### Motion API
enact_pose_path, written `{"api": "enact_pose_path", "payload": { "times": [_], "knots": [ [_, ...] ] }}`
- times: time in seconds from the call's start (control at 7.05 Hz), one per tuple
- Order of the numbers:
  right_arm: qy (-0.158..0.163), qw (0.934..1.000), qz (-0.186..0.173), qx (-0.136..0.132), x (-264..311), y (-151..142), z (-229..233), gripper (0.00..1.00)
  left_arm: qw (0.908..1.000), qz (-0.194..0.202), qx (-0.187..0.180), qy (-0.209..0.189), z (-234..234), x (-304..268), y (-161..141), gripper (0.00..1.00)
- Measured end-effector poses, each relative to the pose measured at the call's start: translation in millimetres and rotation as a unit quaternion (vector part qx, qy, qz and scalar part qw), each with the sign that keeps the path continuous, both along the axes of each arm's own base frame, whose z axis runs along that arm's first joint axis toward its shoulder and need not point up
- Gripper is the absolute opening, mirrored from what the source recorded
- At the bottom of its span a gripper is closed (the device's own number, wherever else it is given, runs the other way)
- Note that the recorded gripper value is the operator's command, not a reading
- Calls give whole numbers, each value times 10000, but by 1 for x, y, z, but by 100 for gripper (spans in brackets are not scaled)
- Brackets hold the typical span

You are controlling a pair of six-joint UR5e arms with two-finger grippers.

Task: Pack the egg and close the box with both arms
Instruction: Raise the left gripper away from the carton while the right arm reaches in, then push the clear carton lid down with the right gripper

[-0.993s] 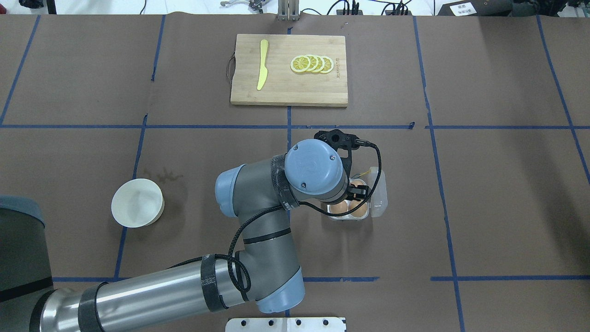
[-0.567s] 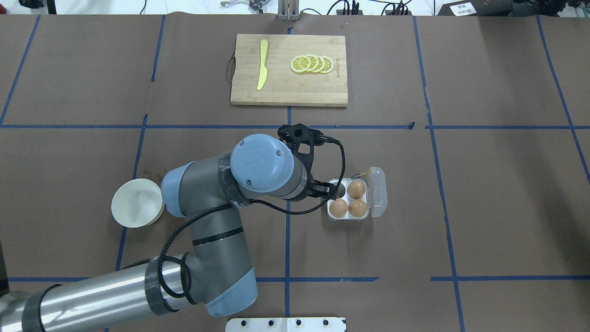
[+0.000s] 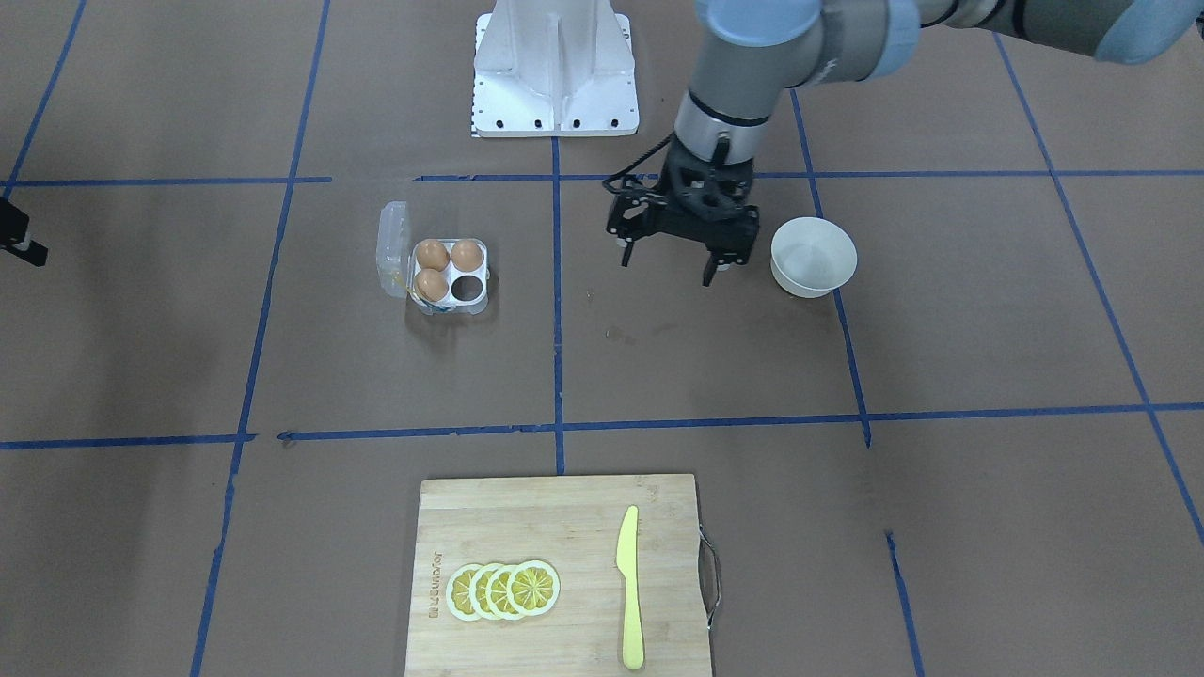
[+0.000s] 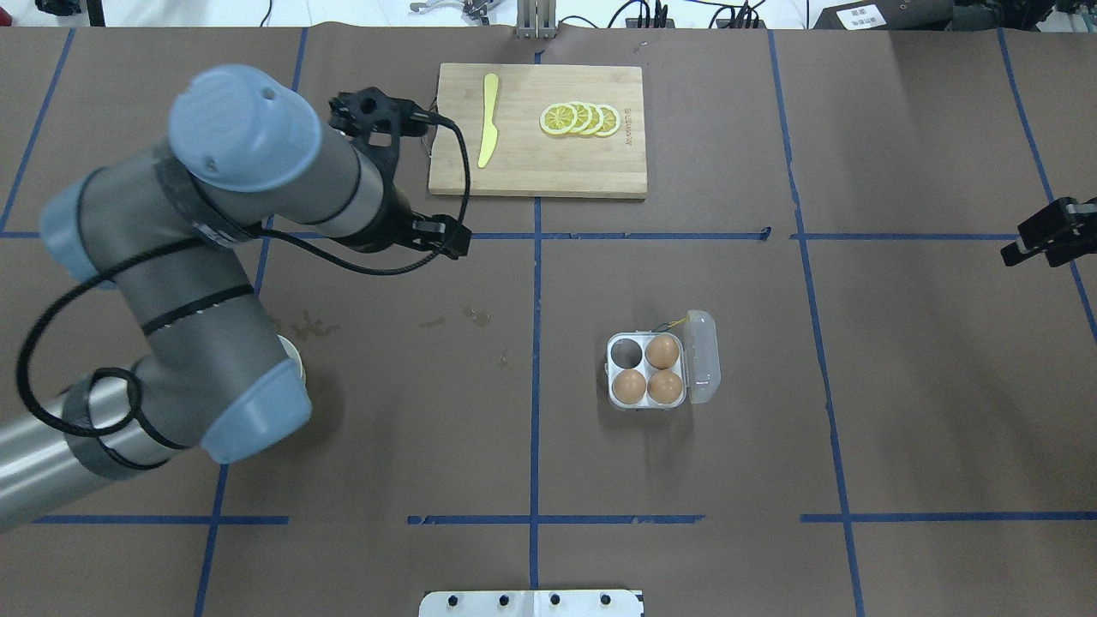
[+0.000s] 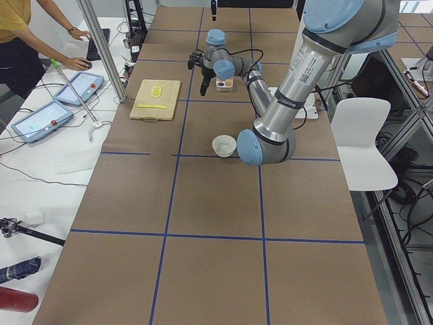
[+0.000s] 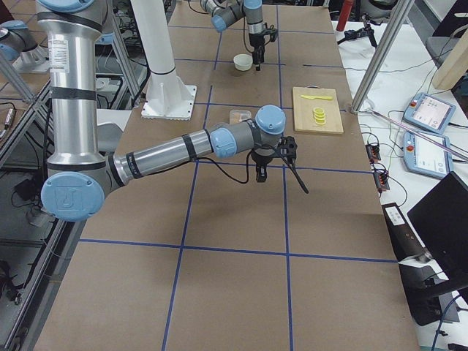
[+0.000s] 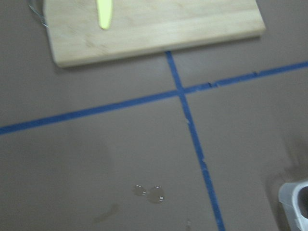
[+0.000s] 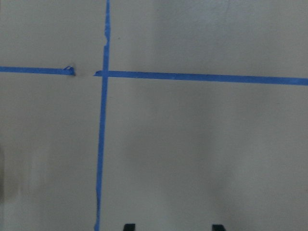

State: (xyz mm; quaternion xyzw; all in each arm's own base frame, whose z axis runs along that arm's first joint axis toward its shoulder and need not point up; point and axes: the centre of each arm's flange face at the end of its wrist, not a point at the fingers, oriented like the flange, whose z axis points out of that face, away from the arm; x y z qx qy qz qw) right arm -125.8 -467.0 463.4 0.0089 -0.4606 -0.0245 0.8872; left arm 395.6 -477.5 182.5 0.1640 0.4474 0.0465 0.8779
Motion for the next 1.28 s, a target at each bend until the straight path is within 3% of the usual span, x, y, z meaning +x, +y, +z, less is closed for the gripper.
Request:
{"api": "enact_pose_path", "payload": {
  "times": [0.57,0.85,1.28],
  "knots": [
    [-264,9993,214,-147,-180,44,-80,0,9980,22,474,-408,64,-143,-42,100],
    [-353,9987,326,-183,-250,70,-121,0,9966,49,586,-579,80,-169,-50,100],
    [-655,9948,569,-531,-330,112,-212,0,9961,85,599,-641,86,-172,-53,100]
  ]
}}
